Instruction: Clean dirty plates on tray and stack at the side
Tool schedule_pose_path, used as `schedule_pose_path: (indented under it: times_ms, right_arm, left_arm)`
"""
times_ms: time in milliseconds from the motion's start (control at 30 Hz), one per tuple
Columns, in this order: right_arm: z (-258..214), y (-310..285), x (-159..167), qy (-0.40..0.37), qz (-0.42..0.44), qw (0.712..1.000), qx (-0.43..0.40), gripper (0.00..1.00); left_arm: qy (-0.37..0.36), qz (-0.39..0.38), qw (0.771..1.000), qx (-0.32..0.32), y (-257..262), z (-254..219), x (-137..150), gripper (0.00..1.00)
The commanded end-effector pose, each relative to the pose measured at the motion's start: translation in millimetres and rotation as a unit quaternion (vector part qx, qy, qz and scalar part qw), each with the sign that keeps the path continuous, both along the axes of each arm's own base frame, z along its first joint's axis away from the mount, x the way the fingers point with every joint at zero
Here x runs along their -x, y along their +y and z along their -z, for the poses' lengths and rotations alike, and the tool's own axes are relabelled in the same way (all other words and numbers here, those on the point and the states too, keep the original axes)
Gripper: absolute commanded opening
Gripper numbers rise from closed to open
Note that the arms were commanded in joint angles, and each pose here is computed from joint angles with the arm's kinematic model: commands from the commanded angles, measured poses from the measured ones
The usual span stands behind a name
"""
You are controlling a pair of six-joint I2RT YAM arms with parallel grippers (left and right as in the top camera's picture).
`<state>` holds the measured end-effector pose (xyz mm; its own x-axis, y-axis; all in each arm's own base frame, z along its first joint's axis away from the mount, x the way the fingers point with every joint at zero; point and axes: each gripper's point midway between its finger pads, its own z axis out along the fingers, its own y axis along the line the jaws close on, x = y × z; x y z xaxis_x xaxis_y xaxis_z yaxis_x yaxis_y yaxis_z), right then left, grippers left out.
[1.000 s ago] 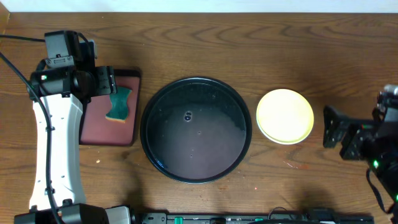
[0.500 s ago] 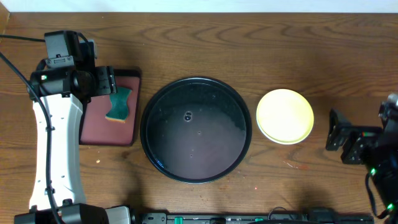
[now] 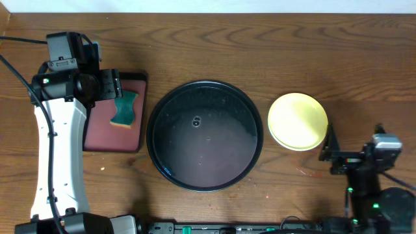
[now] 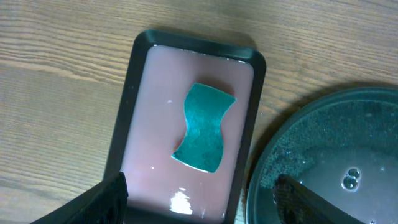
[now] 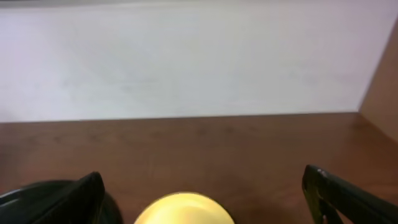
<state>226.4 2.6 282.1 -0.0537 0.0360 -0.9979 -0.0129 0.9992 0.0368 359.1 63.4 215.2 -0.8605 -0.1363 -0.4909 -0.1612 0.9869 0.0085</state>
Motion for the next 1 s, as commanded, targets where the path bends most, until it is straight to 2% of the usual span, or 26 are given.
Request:
schedule_pose_path:
  times_ms: [0, 400, 700, 967]
  right_arm:
    - [26, 7, -4, -0.018, -0.023, 1.0, 0.007, 0.99]
    - [70, 18, -15, -0.072, -0.054, 0.996, 0.004, 0.99]
    - [95, 19, -19, -0.05, -0.058, 0.997, 0.003, 0.99]
    - [123, 18, -19, 0.006, -0.052, 0.999, 0.001, 0.99]
  left_arm:
    - [0.003, -0.003, 1.0, 0.004, 1, 1, 0, 0.76]
    - [0.003, -0.003, 1.0, 0.004, 1, 1, 0, 0.76]
    - [0.003, -0.003, 1.0, 0.004, 1, 1, 0, 0.75]
    - [0.003, -0.003, 1.0, 0.004, 1, 1, 0, 0.76]
